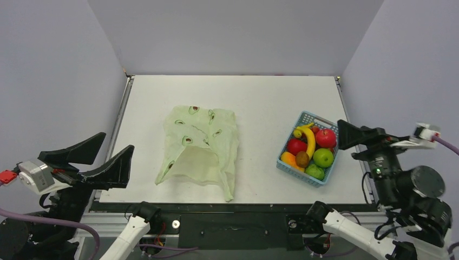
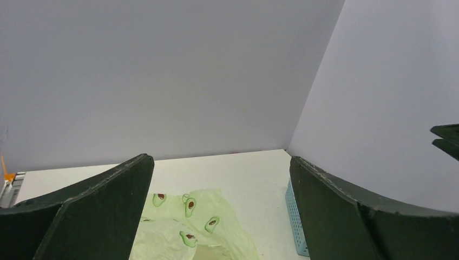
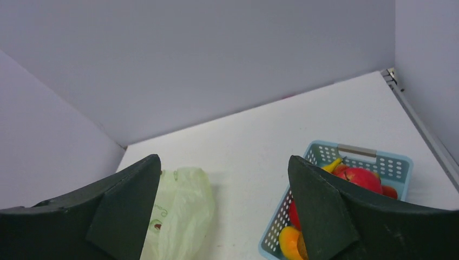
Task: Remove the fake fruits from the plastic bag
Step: Reset both arms
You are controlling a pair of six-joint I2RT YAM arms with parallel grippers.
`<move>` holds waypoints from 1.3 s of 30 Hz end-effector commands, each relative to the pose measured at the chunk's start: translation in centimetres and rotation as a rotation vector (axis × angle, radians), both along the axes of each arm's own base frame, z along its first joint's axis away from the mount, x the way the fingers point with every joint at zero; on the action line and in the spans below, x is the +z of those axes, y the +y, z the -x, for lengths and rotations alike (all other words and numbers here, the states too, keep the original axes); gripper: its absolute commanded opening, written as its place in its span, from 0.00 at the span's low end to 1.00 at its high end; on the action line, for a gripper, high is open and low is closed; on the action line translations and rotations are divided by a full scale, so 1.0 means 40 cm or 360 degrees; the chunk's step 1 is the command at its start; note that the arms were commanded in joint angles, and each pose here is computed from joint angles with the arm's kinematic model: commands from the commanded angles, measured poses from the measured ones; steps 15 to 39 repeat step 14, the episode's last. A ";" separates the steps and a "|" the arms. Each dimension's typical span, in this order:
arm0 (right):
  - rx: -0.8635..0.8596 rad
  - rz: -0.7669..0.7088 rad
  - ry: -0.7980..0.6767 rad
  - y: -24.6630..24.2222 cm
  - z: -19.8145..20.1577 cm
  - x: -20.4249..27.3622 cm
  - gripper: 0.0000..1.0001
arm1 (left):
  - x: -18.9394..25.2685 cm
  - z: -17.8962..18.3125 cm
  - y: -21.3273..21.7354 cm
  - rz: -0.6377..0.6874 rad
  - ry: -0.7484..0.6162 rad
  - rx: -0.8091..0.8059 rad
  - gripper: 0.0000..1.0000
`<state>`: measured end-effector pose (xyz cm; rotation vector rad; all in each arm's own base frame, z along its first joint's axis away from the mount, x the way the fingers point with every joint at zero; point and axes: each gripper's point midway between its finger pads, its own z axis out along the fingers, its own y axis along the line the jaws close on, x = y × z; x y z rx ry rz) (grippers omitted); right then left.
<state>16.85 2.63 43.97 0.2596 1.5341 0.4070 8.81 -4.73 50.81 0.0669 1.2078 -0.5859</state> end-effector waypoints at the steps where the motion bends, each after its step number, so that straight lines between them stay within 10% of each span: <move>1: -0.0092 0.0011 -0.0182 -0.092 0.047 0.057 0.83 | 0.043 0.008 0.027 0.0011 -0.0084 0.0081 0.97; 39: -0.0115 -0.0078 -0.0382 -0.114 0.063 0.082 0.84 | 0.043 -0.013 0.003 -0.0001 -0.0059 0.0033 0.97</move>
